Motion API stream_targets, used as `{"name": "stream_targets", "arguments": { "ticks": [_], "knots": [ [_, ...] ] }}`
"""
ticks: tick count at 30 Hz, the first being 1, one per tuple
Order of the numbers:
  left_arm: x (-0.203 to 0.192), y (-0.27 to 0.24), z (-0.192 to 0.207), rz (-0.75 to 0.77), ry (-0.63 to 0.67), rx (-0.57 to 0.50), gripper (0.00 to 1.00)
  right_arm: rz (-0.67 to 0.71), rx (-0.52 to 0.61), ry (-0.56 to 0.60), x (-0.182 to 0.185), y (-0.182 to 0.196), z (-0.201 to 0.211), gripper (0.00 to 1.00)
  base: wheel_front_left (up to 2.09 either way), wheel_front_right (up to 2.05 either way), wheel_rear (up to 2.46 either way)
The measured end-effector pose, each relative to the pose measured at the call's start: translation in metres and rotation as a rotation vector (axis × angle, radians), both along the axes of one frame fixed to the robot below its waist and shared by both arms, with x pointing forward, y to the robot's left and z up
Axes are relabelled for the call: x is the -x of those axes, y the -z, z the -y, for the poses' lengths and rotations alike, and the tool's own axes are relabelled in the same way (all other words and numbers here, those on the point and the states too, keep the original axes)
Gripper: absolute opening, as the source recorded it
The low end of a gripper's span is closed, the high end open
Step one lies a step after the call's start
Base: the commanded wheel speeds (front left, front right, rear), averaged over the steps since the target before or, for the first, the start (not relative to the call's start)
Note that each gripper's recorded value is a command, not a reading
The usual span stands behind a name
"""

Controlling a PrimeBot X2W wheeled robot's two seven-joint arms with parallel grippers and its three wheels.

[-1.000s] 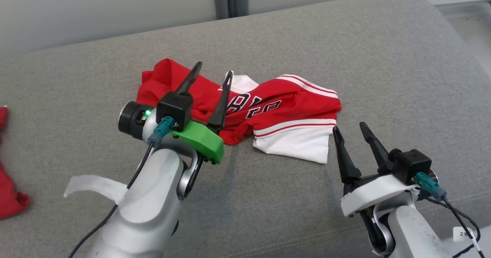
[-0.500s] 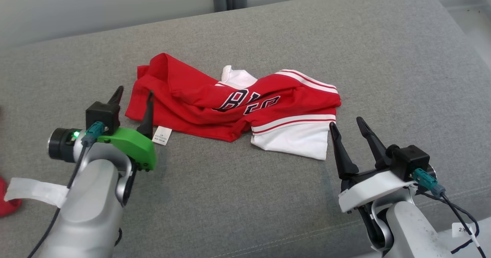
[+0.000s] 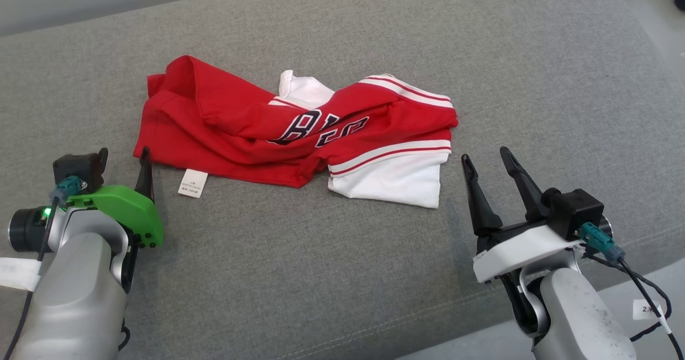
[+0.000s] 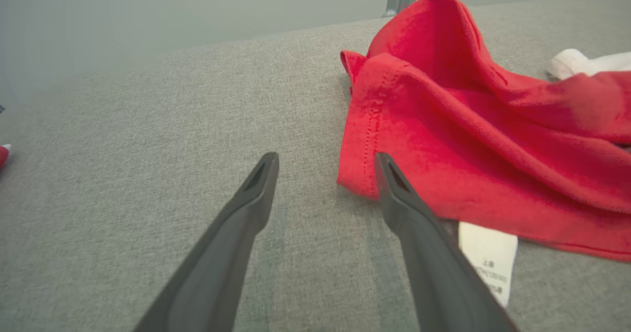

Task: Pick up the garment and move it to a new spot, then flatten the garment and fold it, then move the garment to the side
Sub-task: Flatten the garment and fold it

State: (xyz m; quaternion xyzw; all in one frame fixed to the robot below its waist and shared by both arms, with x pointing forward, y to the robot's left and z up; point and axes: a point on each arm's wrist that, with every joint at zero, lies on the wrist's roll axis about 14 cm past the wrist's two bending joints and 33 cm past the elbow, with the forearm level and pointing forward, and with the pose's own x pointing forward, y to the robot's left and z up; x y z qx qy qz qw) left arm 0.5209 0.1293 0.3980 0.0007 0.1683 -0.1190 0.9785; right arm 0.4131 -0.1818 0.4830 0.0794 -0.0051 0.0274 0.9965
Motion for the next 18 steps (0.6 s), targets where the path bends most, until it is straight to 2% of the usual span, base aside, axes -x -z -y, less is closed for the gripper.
{"name": "stream_targets", "arguments": {
  "ticks": [10,11,12,13,14,18],
  "knots": [
    [0.000,0.017,0.012,-0.045,0.021,0.017,1.00,-0.015,0.015,0.013,-0.002,0.006,0.006,1.00,0.00,0.00,0.00],
    [0.000,0.016,0.013,-0.044,0.024,0.019,0.84,-0.012,0.016,0.011,-0.002,0.005,0.005,1.00,0.00,0.00,0.00],
    [0.000,0.016,0.013,-0.044,0.025,0.022,0.39,-0.009,0.016,0.009,-0.003,0.004,0.004,1.00,0.00,0.00,0.00],
    [0.000,0.016,0.014,-0.045,0.028,0.026,0.26,-0.007,0.017,0.007,-0.003,0.003,0.004,1.00,0.00,0.00,0.00],
    [0.001,0.016,0.015,-0.047,0.030,0.027,0.00,-0.007,0.017,0.006,-0.003,0.003,0.004,1.00,0.00,0.00,0.00],
    [0.003,0.018,0.016,-0.058,0.036,0.029,0.00,-0.007,0.020,0.006,-0.003,0.003,0.004,1.00,0.00,0.00,0.00]
  ]
}}
